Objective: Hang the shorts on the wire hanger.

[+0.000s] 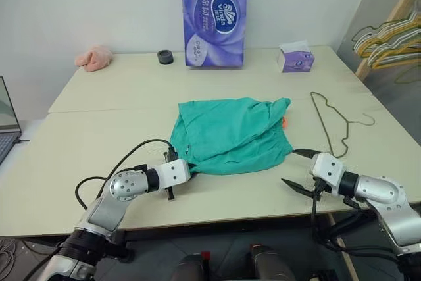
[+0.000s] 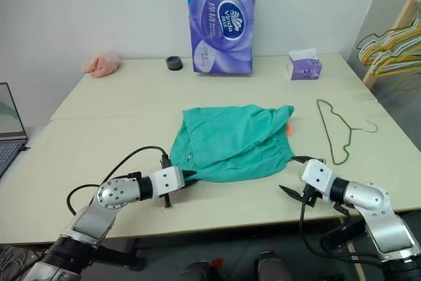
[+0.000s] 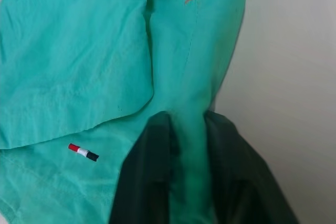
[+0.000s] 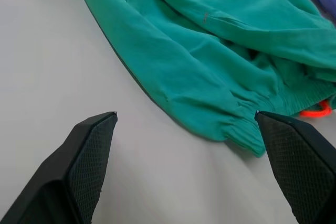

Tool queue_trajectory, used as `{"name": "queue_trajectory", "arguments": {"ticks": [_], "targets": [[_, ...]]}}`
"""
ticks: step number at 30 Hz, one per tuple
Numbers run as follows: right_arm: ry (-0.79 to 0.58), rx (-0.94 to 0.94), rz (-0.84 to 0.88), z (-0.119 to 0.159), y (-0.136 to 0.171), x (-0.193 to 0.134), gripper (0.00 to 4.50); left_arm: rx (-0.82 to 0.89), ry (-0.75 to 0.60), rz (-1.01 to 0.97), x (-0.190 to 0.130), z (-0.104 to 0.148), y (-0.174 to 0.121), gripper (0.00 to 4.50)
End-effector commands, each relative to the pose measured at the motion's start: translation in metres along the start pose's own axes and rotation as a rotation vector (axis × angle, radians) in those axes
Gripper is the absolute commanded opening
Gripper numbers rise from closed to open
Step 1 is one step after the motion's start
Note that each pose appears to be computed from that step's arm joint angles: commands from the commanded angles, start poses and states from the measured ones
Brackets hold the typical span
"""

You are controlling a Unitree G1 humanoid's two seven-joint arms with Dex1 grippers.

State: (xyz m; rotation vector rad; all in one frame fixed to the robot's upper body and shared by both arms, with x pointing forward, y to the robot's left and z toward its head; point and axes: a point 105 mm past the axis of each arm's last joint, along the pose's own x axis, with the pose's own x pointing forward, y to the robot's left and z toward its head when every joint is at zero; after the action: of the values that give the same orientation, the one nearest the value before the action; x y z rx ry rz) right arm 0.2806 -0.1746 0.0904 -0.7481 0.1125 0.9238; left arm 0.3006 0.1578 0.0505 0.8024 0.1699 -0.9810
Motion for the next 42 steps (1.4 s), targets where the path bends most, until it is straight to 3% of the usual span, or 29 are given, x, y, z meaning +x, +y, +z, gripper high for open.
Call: {"name": "queue_trajectory", "arguments": {"ticks": [1,12,16,26,30,36,40,42], "targets": [[0.015,-0.13,0.044,0.002,-0.001,0.012,4.5,-0.068,0.034,0.014,-0.002,-0.009,0.006,0.02],[0.083,-0.248,0.052,-0.017,-0.018,0.062,4.5,-0.184,-0.111,0.064,-0.004,0.024,0.035,0.02],[0.081,-0.241,0.008,-0.017,-0.029,0.068,3.59,-0.219,-0.165,0.082,-0.009,0.036,0.044,0.0],[-0.024,-0.23,-0.063,0.013,-0.061,0.06,0.03,-0.229,-0.183,0.086,-0.02,0.04,0.052,0.0],[-0.061,-0.148,0.107,0.031,-0.051,0.044,0.03,-0.182,-0.167,-0.035,-0.032,0.043,0.043,0.0],[-0.091,0.063,0.423,0.066,-0.031,0.007,0.03,-0.185,-0.131,-0.371,-0.062,0.057,0.016,0.0],[-0.048,0.164,0.469,0.068,-0.044,0.004,0.03,-0.158,-0.092,-0.381,-0.056,0.055,0.039,0.0],[-0.019,0.163,0.369,0.065,-0.076,0.015,0.03,-0.12,-0.07,-0.275,-0.04,0.052,0.07,0.0]]}}
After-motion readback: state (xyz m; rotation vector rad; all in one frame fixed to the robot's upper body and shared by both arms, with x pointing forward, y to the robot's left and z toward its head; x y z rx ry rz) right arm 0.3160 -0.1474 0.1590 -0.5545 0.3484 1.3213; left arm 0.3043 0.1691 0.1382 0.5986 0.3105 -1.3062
